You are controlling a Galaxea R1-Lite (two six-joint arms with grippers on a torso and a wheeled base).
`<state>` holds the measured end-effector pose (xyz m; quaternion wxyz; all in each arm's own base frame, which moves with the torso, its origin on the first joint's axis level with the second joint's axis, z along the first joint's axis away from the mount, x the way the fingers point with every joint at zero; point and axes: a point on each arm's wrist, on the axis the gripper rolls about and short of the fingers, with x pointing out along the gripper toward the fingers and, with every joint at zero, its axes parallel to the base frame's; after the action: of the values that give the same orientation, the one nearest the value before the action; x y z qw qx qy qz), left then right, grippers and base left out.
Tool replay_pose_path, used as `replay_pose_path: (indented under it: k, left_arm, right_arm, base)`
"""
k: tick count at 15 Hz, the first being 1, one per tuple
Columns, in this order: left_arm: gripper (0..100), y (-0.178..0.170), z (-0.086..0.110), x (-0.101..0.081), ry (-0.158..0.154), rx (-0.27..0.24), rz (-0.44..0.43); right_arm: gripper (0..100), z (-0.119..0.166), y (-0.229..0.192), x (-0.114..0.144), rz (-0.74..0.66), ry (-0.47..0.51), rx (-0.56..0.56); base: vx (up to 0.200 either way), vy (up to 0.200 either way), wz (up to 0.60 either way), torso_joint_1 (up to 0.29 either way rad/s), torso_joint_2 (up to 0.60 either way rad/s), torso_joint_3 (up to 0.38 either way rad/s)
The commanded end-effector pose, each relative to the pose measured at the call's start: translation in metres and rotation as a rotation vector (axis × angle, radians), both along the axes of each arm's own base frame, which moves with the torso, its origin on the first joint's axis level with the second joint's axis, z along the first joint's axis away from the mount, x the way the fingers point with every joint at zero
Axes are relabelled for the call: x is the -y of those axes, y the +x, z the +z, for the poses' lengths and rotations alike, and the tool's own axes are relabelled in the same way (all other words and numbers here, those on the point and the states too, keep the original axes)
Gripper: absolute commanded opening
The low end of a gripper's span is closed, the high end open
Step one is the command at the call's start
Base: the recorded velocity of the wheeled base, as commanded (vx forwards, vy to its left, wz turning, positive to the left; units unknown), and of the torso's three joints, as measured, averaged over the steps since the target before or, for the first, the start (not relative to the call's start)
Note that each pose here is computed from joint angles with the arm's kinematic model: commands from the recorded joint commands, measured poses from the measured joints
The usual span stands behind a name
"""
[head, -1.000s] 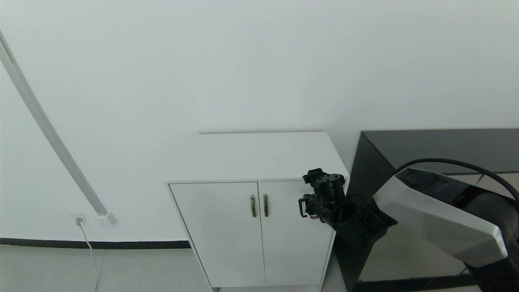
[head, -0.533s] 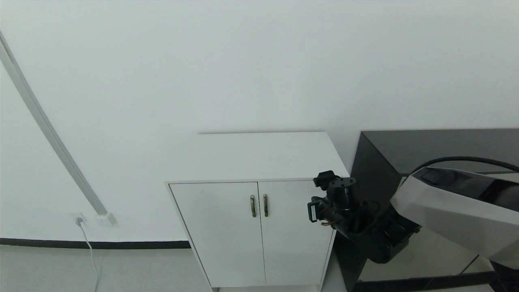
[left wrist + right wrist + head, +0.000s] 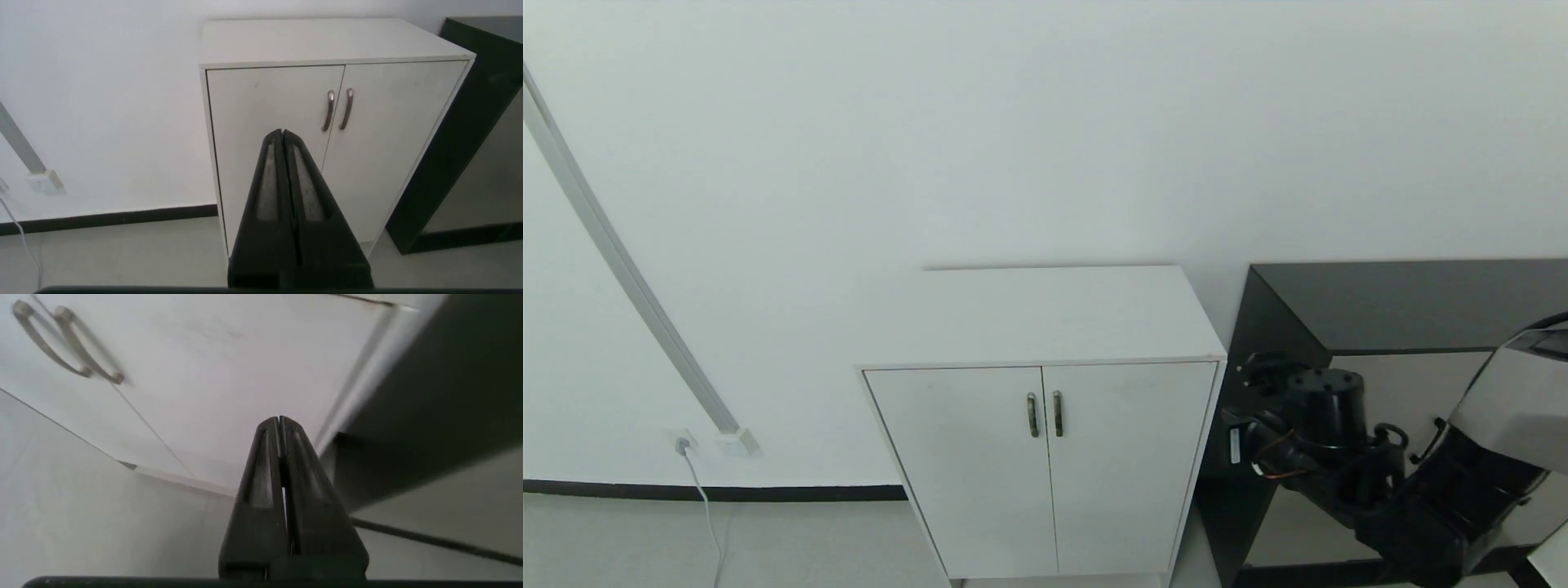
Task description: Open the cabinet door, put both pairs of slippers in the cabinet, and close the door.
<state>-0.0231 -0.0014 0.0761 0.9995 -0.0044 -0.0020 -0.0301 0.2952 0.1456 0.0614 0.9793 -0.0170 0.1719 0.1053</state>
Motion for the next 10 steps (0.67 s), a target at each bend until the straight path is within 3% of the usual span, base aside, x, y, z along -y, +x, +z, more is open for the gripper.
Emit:
replay_pose_path:
  k: [1,4,10]
  left_arm:
    - [0,0.000,0.000,0.000,0.000,-0.001,0.000]
    - [0,0.000,0.000,0.000,0.000,-0.001,-0.001]
    - [0,0.000,0.000,0.000,0.000,-0.001,-0.001]
  right_arm:
    - [0,0.015,-0.024,0.041,-0.087,0.008,0.021]
    - [0,0.020,-0.051,0.079,-0.210,-0.010,0.005]
    - [0,0.032,-0.107,0.129,-0.434,-0.073,0.018]
  base:
    - [0.000,0.000,0.00,0.000,0.00,0.000]
    - [0.000,0.000,0.00,0.000,0.00,0.000]
    - [0.000,0.000,0.00,0.000,0.00,0.000]
